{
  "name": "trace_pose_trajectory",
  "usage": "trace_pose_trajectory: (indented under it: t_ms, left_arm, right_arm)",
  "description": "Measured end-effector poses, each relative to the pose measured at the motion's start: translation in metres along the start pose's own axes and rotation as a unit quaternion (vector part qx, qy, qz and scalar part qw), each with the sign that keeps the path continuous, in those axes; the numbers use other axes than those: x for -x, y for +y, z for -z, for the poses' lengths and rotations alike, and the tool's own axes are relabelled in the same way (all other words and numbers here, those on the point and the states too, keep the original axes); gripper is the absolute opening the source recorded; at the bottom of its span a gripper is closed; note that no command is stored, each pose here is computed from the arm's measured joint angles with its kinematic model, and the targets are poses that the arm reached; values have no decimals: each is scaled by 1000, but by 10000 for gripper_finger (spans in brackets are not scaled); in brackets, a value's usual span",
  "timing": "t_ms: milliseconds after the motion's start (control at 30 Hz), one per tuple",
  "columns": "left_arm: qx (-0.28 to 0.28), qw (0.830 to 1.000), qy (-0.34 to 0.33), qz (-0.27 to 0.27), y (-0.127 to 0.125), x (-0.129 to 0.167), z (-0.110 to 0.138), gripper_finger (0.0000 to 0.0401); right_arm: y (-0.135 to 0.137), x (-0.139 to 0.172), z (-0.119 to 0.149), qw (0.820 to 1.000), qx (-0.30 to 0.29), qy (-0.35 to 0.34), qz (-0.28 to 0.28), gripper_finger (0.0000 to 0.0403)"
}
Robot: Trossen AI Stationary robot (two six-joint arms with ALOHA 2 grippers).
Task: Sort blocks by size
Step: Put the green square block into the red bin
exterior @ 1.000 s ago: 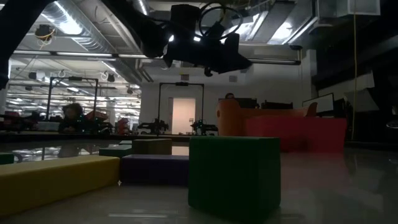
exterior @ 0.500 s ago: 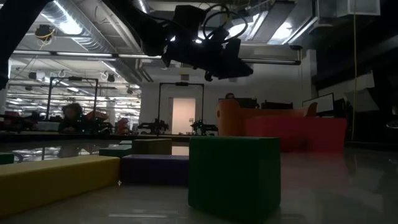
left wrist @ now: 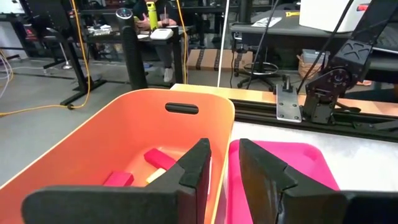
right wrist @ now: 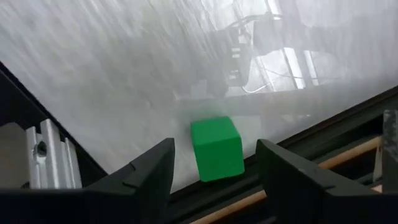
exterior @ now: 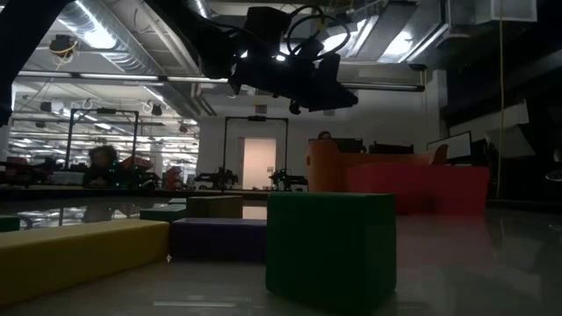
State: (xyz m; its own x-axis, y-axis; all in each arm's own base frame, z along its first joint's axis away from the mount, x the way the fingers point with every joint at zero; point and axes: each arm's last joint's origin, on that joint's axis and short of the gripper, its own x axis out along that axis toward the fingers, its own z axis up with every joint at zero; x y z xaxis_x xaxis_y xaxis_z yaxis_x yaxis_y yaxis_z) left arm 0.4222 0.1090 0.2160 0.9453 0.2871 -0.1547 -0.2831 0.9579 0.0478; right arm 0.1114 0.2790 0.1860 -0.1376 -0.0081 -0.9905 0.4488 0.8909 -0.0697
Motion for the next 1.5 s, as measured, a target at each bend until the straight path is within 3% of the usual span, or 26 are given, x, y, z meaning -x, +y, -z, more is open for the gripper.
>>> trace_pose_trajectory:
  t_ms: [467,700,1067,1500]
  left_arm:
    - [0,1000,3,0,0,0,1,75]
    - [0,1000,3,0,0,0,1,75]
    - [0,1000,3,0,0,0,1,75]
    - [0,1000,2,0,0,1,0,75]
  right_arm:
    - [-8,-21,0,999,17,50,7,225]
    - [-7,-31,-2,998,26,50,-18,224]
    - [-6,-33,-1,996,58,63,-28,139]
    - [-5,-32,-10,998,42,40,-33,145]
